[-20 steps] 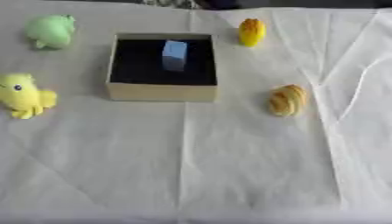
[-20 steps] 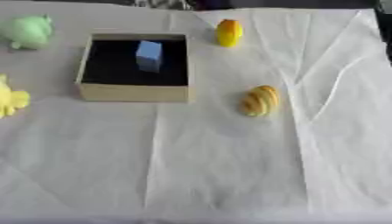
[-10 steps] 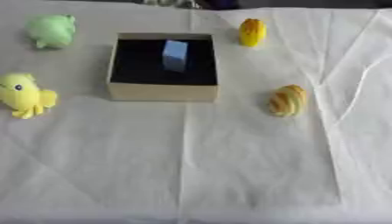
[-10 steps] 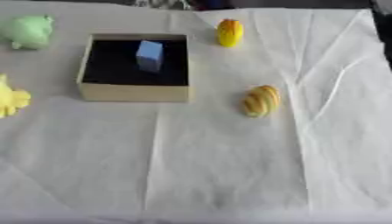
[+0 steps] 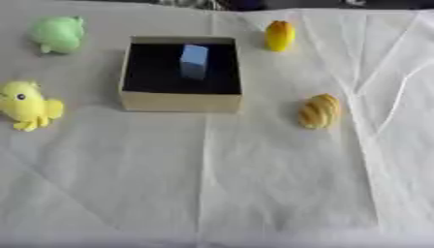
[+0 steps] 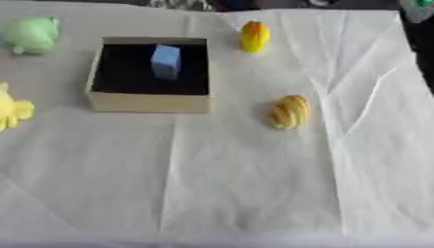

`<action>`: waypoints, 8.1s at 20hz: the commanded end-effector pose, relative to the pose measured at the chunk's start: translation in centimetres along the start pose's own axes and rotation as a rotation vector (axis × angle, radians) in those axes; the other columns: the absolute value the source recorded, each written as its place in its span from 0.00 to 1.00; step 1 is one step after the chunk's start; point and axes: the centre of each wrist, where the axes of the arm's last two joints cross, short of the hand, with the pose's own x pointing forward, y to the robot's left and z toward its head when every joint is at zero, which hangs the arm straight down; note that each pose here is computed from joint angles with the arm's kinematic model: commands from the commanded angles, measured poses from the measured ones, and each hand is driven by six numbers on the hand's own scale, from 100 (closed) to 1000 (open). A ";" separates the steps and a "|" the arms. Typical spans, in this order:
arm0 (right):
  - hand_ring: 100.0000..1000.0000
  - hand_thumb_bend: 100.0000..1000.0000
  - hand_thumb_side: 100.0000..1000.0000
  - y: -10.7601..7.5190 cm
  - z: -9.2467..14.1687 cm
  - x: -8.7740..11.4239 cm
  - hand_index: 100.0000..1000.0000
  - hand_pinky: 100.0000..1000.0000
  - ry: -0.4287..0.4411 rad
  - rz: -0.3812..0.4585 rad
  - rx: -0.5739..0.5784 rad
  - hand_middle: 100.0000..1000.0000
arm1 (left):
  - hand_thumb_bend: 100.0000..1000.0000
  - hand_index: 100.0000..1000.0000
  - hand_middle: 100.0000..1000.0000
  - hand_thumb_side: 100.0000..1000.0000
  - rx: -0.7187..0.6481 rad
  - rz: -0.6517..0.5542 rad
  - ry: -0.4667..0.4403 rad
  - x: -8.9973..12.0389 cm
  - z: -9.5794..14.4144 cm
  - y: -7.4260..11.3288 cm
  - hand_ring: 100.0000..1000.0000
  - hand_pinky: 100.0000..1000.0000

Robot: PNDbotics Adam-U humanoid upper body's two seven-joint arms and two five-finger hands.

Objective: Pick up objects on the table and place them in the box.

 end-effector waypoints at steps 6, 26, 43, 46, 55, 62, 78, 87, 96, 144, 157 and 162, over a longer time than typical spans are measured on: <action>0.93 0.26 0.17 -1.0 0.0 0.1 0.93 0.86 -0.044 -0.006 0.081 0.89 | 0.61 0.94 0.89 0.43 0.045 -0.014 -0.010 0.0 -0.3 2.2 0.91 0.82; 0.91 0.27 0.12 2.2 -3.8 3.0 0.94 0.85 -0.115 -0.062 0.143 0.89 | 0.60 0.94 0.89 0.43 0.032 0.012 -0.031 0.9 -0.5 1.6 0.91 0.81; 0.90 0.28 0.07 2.2 -4.3 2.6 0.94 0.84 -0.013 -0.066 -0.037 0.90 | 0.60 0.94 0.89 0.43 0.030 0.029 -0.060 1.8 -0.7 1.6 0.91 0.81; 0.90 0.28 0.09 2.1 -4.3 2.6 0.94 0.83 -0.008 -0.066 -0.038 0.90 | 0.60 0.93 0.89 0.43 0.030 0.031 -0.062 1.9 -0.7 1.6 0.91 0.81; 0.90 0.28 0.10 3.2 -4.7 2.2 0.94 0.83 0.022 -0.072 0.013 0.88 | 0.59 0.94 0.89 0.43 0.033 0.037 -0.072 2.2 -0.8 1.7 0.91 0.81; 0.89 0.28 0.03 3.6 -4.6 1.6 0.93 0.82 0.082 -0.076 0.009 0.86 | 0.59 0.94 0.89 0.43 0.036 0.047 -0.074 2.3 -0.8 1.8 0.91 0.81; 0.80 0.15 0.00 4.6 -4.9 1.2 0.83 0.77 0.148 -0.084 -0.088 0.74 | 0.59 0.94 0.89 0.44 0.043 0.061 -0.107 3.4 -1.0 2.1 0.91 0.81; 0.66 0.09 0.00 4.3 -4.9 1.7 0.64 0.70 0.168 -0.048 -0.253 0.50 | 0.58 0.94 0.89 0.44 0.042 0.066 -0.112 3.6 -1.0 2.1 0.91 0.81; 0.63 0.07 0.00 1.1 -3.5 2.7 0.61 0.69 0.075 -0.007 -0.385 0.48 | 0.57 0.94 0.89 0.44 0.034 0.055 -0.094 3.0 -0.8 1.7 0.91 0.81; 0.92 0.40 0.19 1.7 0.6 16.2 0.92 0.83 -0.480 0.198 -0.096 0.88 | 0.57 0.93 0.88 0.43 0.025 0.063 -0.095 2.7 -0.6 0.9 0.90 0.80; 0.88 0.38 0.17 0.6 2.2 15.2 0.91 0.81 -0.463 0.160 -0.177 0.84 | 0.57 0.93 0.88 0.43 0.018 0.061 -0.081 2.2 -0.4 0.7 0.90 0.80; 0.87 0.36 0.18 -0.3 7.0 13.9 0.90 0.80 -0.454 0.128 -0.200 0.82 | 0.57 0.93 0.88 0.43 0.018 0.052 -0.064 1.5 -0.2 0.8 0.90 0.80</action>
